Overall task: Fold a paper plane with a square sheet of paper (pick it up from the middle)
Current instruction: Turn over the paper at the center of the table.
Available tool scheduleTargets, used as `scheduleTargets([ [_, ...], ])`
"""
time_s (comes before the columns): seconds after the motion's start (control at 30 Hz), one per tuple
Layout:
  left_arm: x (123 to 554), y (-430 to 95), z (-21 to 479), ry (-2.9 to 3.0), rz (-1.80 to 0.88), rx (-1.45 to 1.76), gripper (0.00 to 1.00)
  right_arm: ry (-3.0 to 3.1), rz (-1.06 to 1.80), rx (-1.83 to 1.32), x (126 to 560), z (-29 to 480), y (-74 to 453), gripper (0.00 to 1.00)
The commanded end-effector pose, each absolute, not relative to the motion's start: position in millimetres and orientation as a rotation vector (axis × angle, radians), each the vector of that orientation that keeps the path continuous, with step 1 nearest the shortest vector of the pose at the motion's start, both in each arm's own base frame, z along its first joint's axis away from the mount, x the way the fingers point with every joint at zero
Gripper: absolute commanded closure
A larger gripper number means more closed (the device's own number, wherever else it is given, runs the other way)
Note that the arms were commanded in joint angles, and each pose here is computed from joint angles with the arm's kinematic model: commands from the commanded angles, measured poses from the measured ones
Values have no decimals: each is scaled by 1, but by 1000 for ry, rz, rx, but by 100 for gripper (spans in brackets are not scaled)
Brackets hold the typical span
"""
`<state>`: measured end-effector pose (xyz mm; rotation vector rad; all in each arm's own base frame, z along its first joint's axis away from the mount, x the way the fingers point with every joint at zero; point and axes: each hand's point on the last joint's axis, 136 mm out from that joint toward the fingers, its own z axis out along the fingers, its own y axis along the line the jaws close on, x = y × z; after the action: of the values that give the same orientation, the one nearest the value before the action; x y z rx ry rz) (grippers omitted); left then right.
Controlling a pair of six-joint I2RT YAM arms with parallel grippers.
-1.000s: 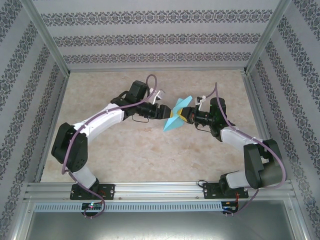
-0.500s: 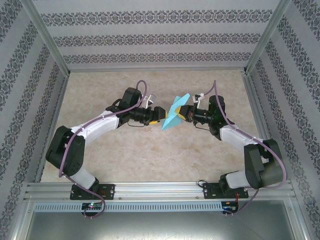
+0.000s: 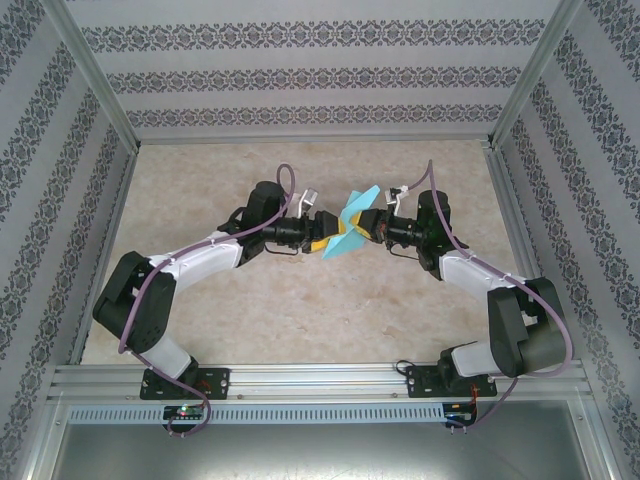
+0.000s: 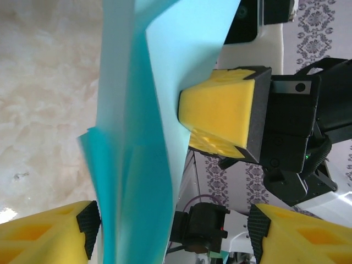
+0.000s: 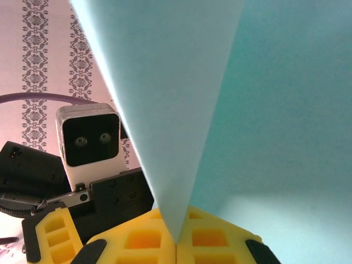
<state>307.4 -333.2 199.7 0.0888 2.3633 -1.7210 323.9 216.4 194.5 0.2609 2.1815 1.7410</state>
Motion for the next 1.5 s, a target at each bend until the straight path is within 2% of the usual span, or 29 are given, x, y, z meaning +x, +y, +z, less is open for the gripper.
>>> scheduleTargets([
  [0.0, 305, -343, 215, 2310, -1775, 171, 29, 2147, 1758, 208, 325, 204, 223, 94],
  [0.1, 304, -342, 218, 2330, -1740, 211, 33, 2155, 1751, 219, 323, 200, 222, 94],
  [0.33, 300, -341, 221, 2344, -1728, 257, 52, 2163, 1747, 233, 320, 191, 221, 94],
  [0.5, 298, -337, 216, 2383, -1665, 278, 59, 2160, 1753, 223, 319, 194, 221, 93],
  [0.6, 299, -338, 213, 2394, -1658, 282, 67, 2159, 1758, 220, 318, 194, 222, 93],
  [0.87, 300, -339, 211, 2398, -1653, 293, 79, 2168, 1751, 231, 317, 190, 221, 90],
  [1.17, 298, -336, 210, 2421, -1591, 353, 85, 2178, 1720, 248, 317, 185, 216, 76],
  [1.47, 296, -320, 198, 2524, -1355, 460, 88, 2212, 1626, 276, 317, 181, 197, 52],
])
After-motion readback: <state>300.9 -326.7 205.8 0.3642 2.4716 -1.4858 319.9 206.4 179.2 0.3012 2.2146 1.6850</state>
